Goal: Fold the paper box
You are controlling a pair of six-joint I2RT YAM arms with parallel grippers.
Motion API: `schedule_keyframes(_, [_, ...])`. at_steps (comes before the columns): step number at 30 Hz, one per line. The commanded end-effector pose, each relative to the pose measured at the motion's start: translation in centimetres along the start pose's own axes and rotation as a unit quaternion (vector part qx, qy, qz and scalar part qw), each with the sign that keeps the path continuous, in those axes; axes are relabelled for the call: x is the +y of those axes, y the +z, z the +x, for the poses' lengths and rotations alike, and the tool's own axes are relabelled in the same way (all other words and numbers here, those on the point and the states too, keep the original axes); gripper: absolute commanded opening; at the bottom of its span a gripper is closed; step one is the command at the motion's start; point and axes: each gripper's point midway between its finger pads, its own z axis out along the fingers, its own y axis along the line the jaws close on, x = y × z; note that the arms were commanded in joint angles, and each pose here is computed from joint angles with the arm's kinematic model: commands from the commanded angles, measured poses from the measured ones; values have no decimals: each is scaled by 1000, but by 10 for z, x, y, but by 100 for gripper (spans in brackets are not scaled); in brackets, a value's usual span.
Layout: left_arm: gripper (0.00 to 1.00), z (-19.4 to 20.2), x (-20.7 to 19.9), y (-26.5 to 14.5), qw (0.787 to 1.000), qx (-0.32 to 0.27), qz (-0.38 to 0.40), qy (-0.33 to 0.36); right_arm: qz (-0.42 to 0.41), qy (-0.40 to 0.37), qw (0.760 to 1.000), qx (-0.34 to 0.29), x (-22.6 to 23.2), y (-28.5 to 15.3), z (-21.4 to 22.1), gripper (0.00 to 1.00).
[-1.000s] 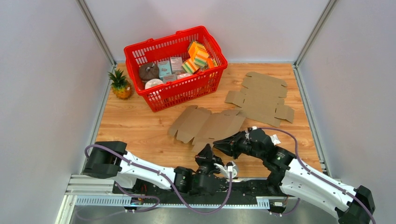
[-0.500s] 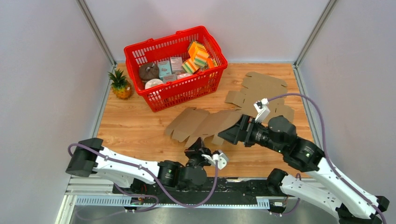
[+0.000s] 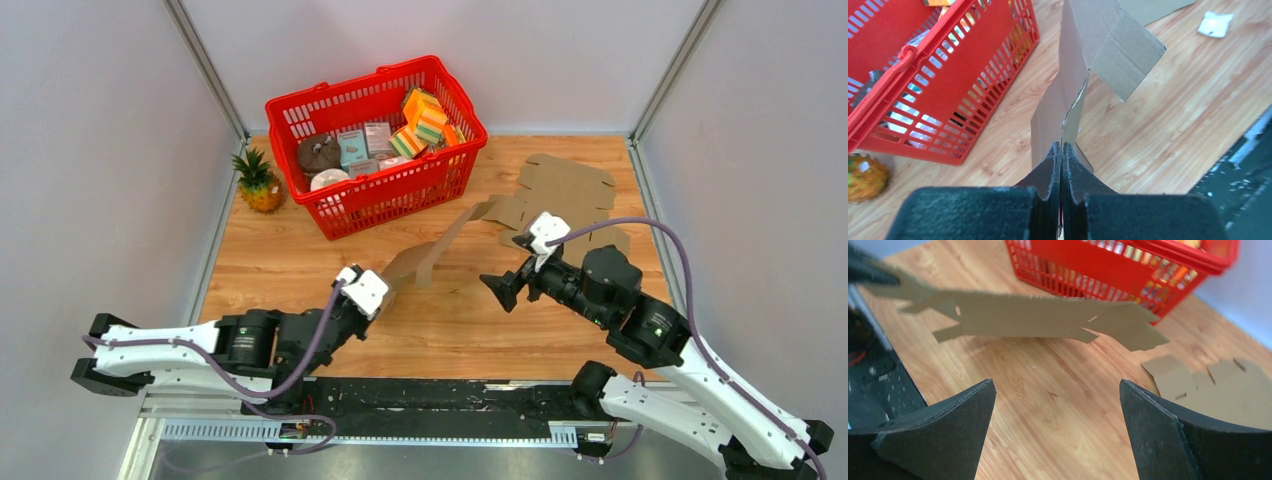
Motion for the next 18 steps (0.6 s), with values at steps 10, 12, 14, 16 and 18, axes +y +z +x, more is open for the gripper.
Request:
schedule_keyframes(10, [0, -18, 33, -49, 996, -8, 62, -64, -203, -281, 937, -42, 60, 57, -68, 88])
schedule_keyframes(12, [0, -17, 35, -50, 996, -9, 60, -69, -227, -307, 923, -52, 71, 61, -74, 87])
schedule_keyframes(14, [0, -15, 36, -51, 995, -11, 62, -73, -264, -325, 907, -43, 85, 71, -64, 84])
schedule_keyframes(16, [0, -14, 38, -53, 995, -11, 59, -76, -280, -335, 898, -43, 93, 73, -67, 79])
schedule_keyframes(18, [0, -13, 40, -54, 995, -10, 57, -79, -299, -332, 894, -30, 100, 79, -60, 76])
